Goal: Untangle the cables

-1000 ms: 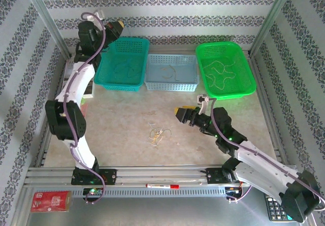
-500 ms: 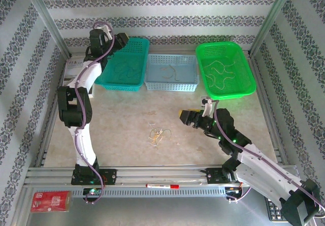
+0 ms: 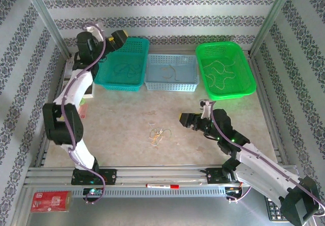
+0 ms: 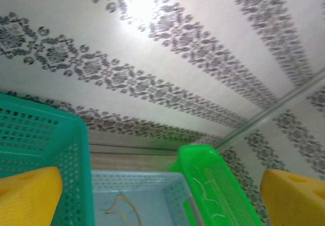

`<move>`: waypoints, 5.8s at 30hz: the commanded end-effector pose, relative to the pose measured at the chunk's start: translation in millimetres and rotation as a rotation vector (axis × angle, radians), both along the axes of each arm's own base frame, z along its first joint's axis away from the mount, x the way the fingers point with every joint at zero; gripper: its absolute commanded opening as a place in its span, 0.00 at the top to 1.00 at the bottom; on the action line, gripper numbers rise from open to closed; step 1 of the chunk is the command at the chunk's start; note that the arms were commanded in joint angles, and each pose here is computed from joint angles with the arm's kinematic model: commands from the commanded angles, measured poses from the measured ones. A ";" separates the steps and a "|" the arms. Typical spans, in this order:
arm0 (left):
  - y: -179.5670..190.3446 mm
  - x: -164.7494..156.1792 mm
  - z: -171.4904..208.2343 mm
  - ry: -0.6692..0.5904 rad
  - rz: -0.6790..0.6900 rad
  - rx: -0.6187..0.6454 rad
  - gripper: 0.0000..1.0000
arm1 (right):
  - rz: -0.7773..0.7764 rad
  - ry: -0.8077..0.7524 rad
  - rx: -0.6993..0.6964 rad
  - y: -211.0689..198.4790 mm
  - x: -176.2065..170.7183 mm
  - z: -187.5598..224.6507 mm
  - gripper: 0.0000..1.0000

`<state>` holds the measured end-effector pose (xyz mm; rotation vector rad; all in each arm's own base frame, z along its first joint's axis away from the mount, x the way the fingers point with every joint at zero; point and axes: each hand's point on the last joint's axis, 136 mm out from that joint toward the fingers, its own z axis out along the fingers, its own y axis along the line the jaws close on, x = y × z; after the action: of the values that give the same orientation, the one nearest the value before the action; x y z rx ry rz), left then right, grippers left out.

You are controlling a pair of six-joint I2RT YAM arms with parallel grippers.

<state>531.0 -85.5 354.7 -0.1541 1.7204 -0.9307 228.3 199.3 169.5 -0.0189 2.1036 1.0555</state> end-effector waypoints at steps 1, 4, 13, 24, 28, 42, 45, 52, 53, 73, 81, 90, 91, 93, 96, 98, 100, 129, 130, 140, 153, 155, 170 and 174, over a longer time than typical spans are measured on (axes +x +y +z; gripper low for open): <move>-5.1 -35.7 19.6 -0.067 -0.036 -0.038 0.00 | 0.004 0.023 -0.031 -2.0 -3.8 -14.7 0.31; -5.6 -68.3 9.1 -0.061 -0.001 -0.016 0.00 | 0.016 0.074 -0.071 -3.1 -13.4 -41.1 0.31; -35.4 -156.7 -41.3 0.026 0.016 0.007 0.00 | 0.084 0.131 -0.190 9.2 -32.2 -84.3 0.31; -83.1 -225.7 -113.2 0.108 -0.006 0.077 0.00 | 0.190 0.131 -0.235 38.7 -39.4 -99.5 0.31; -90.5 -237.2 -130.9 0.179 -0.021 0.011 0.00 | 0.223 0.133 -0.240 48.9 -40.1 -101.5 0.31; -111.2 -249.8 -153.9 0.248 -0.108 -0.016 0.00 | 0.224 0.099 -0.302 65.5 -21.2 -106.2 0.34; -113.4 -248.9 -157.0 0.254 -0.111 -0.021 0.00 | 0.232 0.099 -0.310 69.3 -18.4 -109.8 0.40; -121.2 -251.7 -165.6 0.282 -0.145 0.033 0.00 | 0.249 0.090 -0.291 74.4 -17.2 -105.0 0.83; -122.4 -252.5 -165.8 0.281 -0.154 0.038 0.00 | 0.250 0.082 -0.284 75.0 -16.7 -100.9 0.87; -151.7 -277.6 -199.1 0.192 -0.349 0.276 0.00 | 0.260 -0.084 -0.091 76.6 -5.8 18.5 1.00; -167.7 -290.6 -217.3 0.121 -0.426 0.369 0.00 | 0.269 -0.114 -0.047 79.6 -6.7 43.3 1.00; -180.8 -283.2 -228.0 0.124 -0.437 0.376 0.00 | 0.279 -0.110 -0.012 84.0 -8.3 52.4 1.00; -183.2 -281.9 -227.6 0.119 -0.440 0.373 0.01 | 0.284 -0.108 -0.011 85.5 -9.1 52.1 1.00; -188.3 -280.4 -228.3 0.115 -0.452 0.370 0.01 | 0.291 -0.102 -0.011 87.7 -10.0 50.2 1.00; -194.5 -277.9 -232.8 0.119 -0.462 0.372 0.02 | 0.294 -0.102 -0.008 89.8 -10.2 50.6 1.00; -198.1 -277.0 -237.4 0.126 -0.469 0.373 0.03 | 0.295 -0.106 0.003 90.6 -10.4 54.2 1.00; -199.4 -274.7 -240.5 0.129 -0.462 0.365 0.05 | 0.300 -0.109 0.010 91.3 -11.6 57.7 1.00; -207.3 -266.8 -260.7 0.142 -0.438 0.286 0.40 | 0.367 -0.216 0.115 100.1 -27.7 130.8 1.00; -206.9 -266.9 -260.9 0.141 -0.438 0.285 0.44 | 0.368 -0.225 0.121 99.8 -27.4 136.1 1.00; -202.4 -273.4 -266.0 0.155 -0.444 0.277 0.59 | 0.347 -0.305 0.165 93.8 -14.9 181.7 1.00; -193.6 -287.4 -243.0 0.146 -0.456 0.244 0.30 | 0.041 -0.279 0.078 43.9 71.8 165.4 1.00; -189.5 -289.5 -234.7 0.136 -0.449 0.252 0.18 | -0.008 -0.267 0.059 35.5 91.5 159.4 1.00; -142.0 -292.6 -168.4 0.048 -0.263 0.257 0.00 | -0.235 -0.080 -0.040 -1.9 247.4 95.1 0.98; -136.4 -290.6 -162.3 0.041 -0.232 0.264 0.00 | -0.203 -0.019 -0.047 1.0 271.6 75.6 0.48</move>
<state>237.4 -226.4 184.9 0.2223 1.9054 -0.9095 488.9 198.1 241.9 0.1675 2.0511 0.8538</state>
